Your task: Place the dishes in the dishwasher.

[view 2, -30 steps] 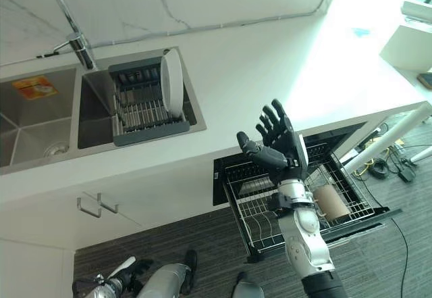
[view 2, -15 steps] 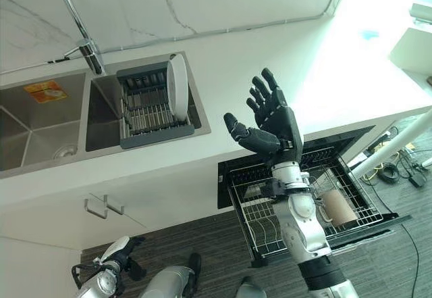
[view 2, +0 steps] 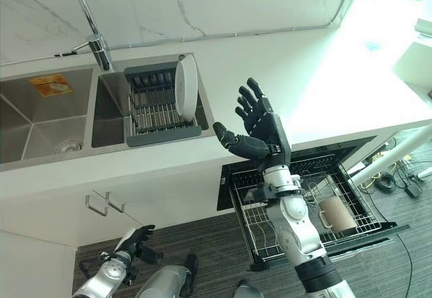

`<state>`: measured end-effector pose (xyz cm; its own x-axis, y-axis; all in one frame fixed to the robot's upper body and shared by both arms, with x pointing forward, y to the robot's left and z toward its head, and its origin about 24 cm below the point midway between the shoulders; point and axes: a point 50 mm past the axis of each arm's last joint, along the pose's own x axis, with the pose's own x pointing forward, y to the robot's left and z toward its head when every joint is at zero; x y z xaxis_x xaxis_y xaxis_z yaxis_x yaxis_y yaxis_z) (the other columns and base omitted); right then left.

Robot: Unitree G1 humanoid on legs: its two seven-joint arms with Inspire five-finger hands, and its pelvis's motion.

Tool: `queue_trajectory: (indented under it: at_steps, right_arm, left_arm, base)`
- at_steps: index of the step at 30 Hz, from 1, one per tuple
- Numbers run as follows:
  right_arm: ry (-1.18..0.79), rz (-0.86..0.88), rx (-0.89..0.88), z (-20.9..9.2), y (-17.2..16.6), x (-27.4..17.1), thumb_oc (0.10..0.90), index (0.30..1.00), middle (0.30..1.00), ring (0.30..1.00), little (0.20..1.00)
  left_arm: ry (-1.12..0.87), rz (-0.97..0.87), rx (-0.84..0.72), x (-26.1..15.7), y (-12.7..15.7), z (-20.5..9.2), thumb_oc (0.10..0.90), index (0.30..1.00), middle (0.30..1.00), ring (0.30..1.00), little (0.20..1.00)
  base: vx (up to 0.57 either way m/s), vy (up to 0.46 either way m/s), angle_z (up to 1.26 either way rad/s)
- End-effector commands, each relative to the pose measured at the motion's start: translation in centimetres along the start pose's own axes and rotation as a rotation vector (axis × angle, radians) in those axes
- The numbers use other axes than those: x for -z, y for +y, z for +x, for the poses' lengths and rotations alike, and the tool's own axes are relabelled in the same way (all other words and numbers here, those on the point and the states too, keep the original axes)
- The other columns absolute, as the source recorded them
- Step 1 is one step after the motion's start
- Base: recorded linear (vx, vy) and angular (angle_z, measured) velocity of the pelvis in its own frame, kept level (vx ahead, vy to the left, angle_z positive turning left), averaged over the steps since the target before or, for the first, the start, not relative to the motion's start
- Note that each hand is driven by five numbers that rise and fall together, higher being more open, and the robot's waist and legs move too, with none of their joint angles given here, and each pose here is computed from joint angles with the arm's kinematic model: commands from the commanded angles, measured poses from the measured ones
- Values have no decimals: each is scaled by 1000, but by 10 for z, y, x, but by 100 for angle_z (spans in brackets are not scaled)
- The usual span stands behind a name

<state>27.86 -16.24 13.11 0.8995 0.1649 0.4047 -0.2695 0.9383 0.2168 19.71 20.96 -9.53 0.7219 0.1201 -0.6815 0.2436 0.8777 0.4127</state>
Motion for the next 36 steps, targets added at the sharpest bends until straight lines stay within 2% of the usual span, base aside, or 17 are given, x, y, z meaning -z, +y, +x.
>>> queue_trajectory:
  at_steps: [1, 8, 9, 10, 25, 36]
  right_arm:
    - [-242, 11, -96, 16, 14, -45, 800, 900, 900, 900, 900]
    - [-237, 43, -51, 21, 18, -42, 800, 900, 900, 900, 900]
    - [-259, 30, -28, 24, 18, -45, 800, 900, 900, 900, 900]
    - [-276, 17, -21, 30, 22, -49, 800, 900, 900, 900, 900]
    - [-390, -84, 180, 64, 19, -77, 800, 900, 900, 900, 900]
    - [-357, -15, 202, 77, 12, -76, 800, 900, 900, 900, 900]
  left_arm:
    - [-75, -101, 99, -16, -12, -1, 800, 900, 900, 900, 900]
    - [-2, -211, 225, 2, -41, -9, 800, 900, 900, 900, 900]
    - [4, -166, 224, 5, -43, -10, 800, 900, 900, 900, 900]
    - [-12, -17, 195, 10, -41, -10, 800, 900, 900, 900, 900]
    - [0, 288, 287, 27, -55, -13, 800, 900, 900, 900, 900]
    - [36, 453, 326, 47, -54, -18, 800, 900, 900, 900, 900]
  base:
    - [0, 0, 0]
    - [14, -24, 8]
    - [1, -59, 7]
    - [18, -53, 8]
    - [21, -15, 2]
    - [25, -12, 6]
